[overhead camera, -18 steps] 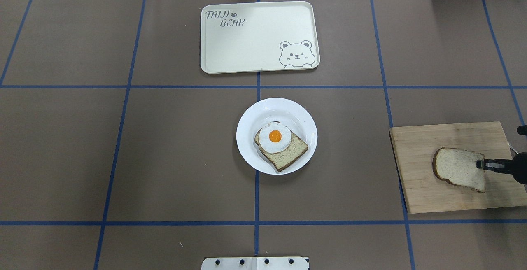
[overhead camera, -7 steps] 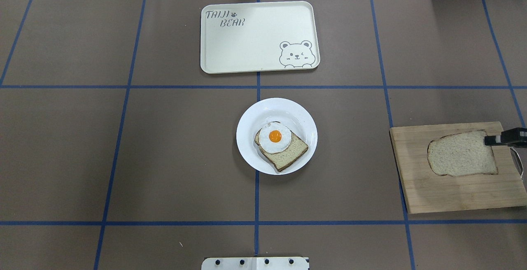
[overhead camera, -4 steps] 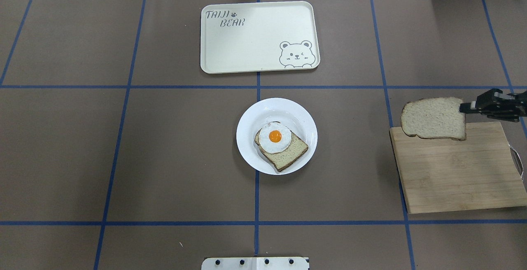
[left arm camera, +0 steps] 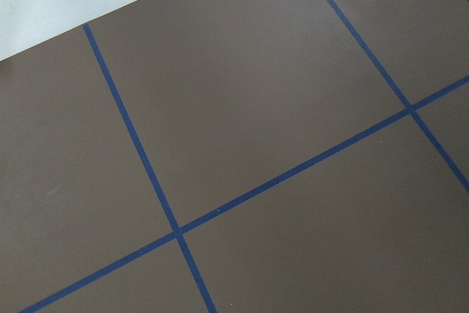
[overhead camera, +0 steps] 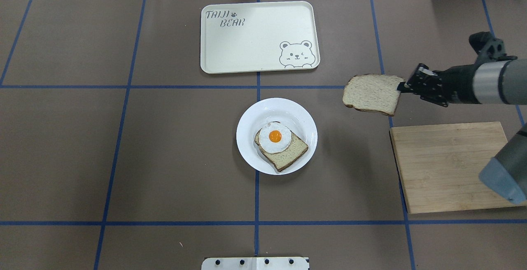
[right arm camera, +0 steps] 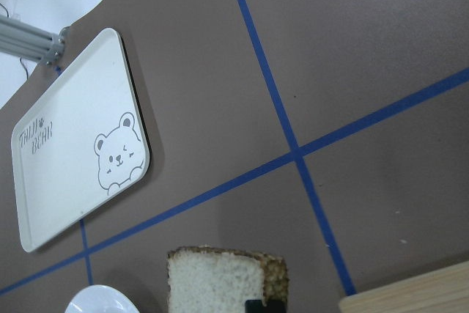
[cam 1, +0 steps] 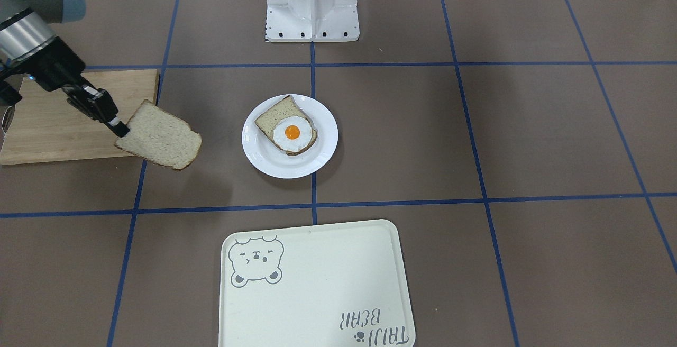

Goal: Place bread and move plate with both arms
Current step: 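Carry the bread slice with the right gripper onto the egg toast, then open the right gripper and withdraw the right arm from the plate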

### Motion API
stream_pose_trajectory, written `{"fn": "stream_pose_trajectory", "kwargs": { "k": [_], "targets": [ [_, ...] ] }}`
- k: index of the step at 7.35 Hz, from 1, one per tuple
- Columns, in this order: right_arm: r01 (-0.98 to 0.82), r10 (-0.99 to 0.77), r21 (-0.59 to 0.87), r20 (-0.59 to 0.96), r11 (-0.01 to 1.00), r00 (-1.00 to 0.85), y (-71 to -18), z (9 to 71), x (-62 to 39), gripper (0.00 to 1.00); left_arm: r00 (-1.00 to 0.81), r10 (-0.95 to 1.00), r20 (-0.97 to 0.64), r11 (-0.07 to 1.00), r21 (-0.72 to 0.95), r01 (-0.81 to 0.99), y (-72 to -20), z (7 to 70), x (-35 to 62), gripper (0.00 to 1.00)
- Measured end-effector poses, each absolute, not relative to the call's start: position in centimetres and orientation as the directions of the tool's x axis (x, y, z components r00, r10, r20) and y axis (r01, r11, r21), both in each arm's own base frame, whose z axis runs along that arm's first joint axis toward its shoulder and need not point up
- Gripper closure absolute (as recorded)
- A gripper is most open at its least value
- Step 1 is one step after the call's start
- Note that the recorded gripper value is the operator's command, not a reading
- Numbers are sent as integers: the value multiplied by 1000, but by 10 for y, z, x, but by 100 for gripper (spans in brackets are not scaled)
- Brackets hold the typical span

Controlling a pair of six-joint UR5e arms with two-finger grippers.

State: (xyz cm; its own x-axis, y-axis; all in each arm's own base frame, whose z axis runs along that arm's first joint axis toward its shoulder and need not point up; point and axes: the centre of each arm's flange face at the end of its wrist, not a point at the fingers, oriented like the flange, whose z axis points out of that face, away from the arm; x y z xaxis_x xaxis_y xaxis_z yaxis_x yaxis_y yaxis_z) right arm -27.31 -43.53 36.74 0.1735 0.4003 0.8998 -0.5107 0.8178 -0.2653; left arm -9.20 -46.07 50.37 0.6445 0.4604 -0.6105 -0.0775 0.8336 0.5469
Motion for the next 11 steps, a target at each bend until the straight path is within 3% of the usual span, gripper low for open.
{"fn": "stream_pose_trajectory", "kwargs": {
  "k": [4,7,11],
  "targets": [
    [-606,521,-300,823,737,227,-397,267,-409,100,644,455,-615,839,539,-77,-462,509,-92,1],
    [-658,564,-289,787,695,250,-341,254,-478,100,644,454,-616,840,537,-78,-462,510,-92,1],
    [-678,569,-272,781,683,259,-314,258,-515,100,643,456,-615,839,538,-80,-461,511,-92,1]
  ]
}}
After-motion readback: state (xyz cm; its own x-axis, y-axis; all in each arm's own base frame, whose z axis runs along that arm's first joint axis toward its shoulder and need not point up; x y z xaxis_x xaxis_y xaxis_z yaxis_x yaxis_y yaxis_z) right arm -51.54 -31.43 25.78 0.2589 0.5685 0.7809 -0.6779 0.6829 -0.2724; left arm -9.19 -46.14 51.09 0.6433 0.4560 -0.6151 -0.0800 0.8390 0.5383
